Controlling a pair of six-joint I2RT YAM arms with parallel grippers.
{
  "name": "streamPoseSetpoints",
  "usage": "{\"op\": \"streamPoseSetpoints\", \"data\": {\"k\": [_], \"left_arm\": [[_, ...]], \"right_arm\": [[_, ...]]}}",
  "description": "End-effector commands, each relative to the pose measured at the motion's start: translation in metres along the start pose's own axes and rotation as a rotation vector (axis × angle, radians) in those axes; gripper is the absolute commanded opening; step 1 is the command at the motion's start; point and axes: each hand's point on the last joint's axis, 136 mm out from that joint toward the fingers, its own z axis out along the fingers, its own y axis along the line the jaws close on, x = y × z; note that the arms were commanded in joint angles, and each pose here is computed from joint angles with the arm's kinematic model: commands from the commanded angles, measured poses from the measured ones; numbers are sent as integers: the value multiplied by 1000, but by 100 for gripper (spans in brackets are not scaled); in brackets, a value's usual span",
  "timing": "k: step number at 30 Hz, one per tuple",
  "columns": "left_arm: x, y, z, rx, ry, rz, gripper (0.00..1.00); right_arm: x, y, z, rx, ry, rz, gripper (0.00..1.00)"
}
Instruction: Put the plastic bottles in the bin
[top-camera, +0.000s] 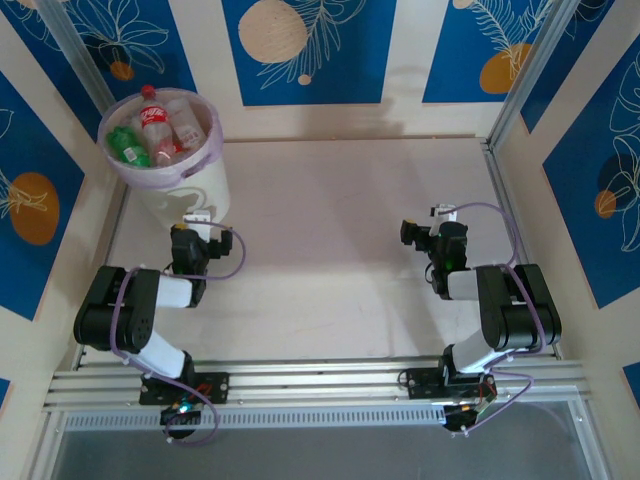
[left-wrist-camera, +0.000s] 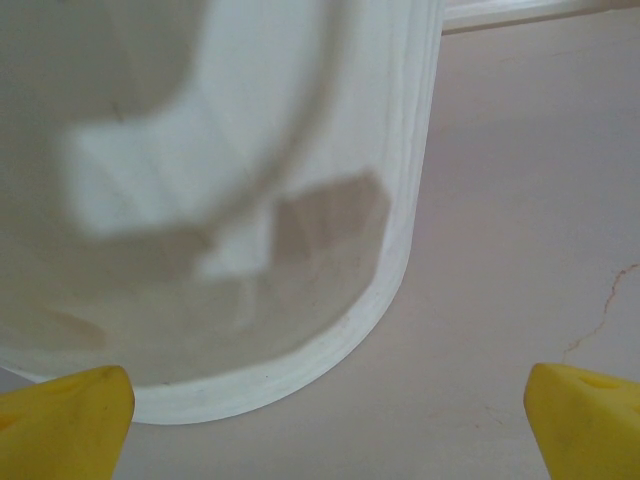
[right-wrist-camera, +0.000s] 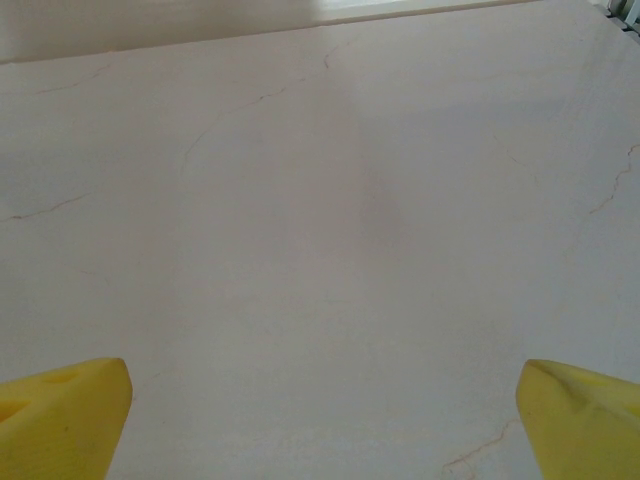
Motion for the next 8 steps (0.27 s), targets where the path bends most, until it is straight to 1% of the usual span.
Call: {"op": "streamPoseSetpoints", "data": {"k": [1, 8], "left_arm": [[-2, 0, 0, 7, -17, -20, 100], [-2, 0, 0, 7, -18, -19, 100]], "right_arm": [[-9, 2, 1, -9, -31, 0, 99], [-10, 2, 0, -8, -39, -1, 99]]}}
